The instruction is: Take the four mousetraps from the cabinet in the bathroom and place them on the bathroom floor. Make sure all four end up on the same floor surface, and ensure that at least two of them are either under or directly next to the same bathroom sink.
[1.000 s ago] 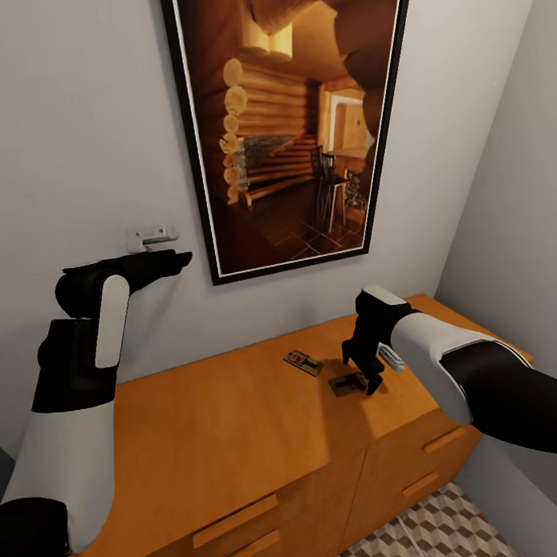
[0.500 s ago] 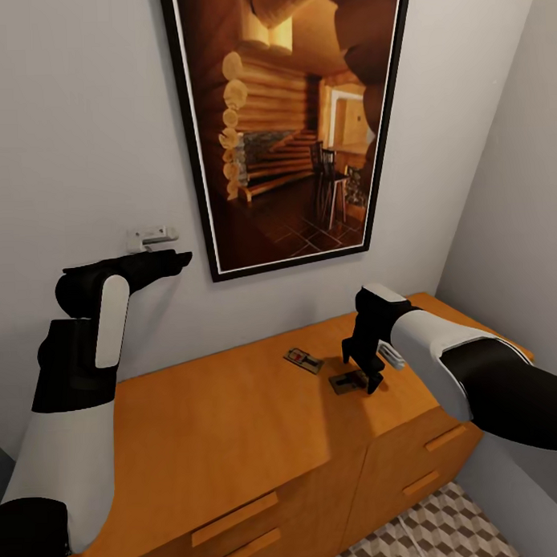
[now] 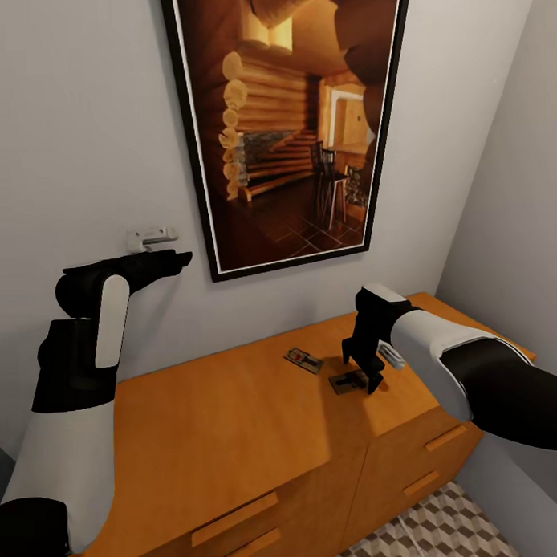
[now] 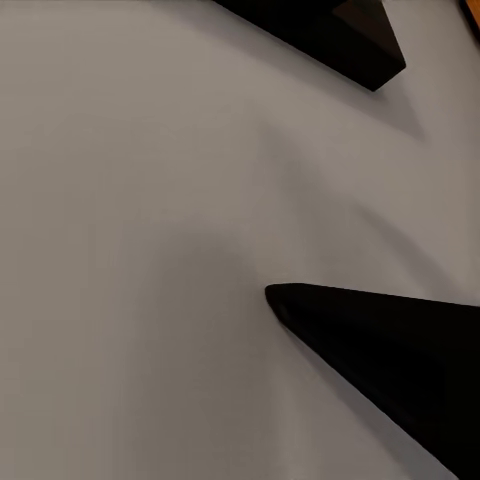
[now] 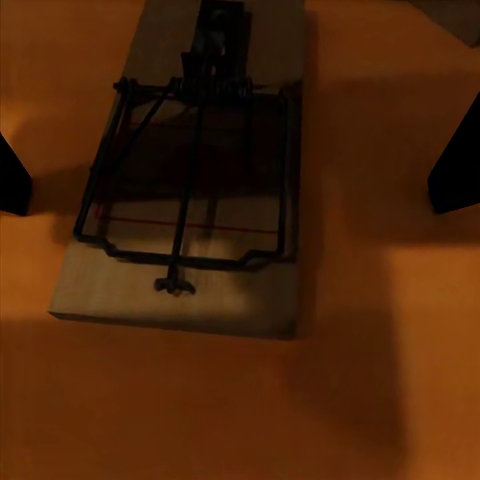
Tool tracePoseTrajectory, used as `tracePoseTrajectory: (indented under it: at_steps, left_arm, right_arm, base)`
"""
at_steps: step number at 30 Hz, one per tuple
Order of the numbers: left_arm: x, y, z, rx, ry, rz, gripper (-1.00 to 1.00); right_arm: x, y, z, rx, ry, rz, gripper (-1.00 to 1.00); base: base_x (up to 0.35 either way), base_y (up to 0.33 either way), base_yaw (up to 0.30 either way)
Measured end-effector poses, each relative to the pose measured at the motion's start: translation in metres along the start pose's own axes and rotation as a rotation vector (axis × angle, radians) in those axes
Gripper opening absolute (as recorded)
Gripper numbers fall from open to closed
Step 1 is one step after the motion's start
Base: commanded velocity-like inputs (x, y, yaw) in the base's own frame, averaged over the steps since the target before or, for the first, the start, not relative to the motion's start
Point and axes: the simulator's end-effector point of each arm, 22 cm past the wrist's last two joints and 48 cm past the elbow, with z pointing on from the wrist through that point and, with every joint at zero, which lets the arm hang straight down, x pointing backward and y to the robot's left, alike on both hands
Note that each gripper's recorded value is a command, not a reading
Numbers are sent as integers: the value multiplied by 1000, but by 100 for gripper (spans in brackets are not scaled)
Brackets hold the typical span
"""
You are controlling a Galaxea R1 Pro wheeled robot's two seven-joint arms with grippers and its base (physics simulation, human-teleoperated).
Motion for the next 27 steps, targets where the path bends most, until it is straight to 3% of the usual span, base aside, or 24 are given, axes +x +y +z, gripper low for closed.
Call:
tracePoseTrajectory:
  at_steps: [27]
  left_arm:
    - [6, 1, 1, 0, 0, 0, 100]
  right_arm:
    - [0, 0, 0, 5, 3, 2, 100]
  base:
    - [0, 0, 0]
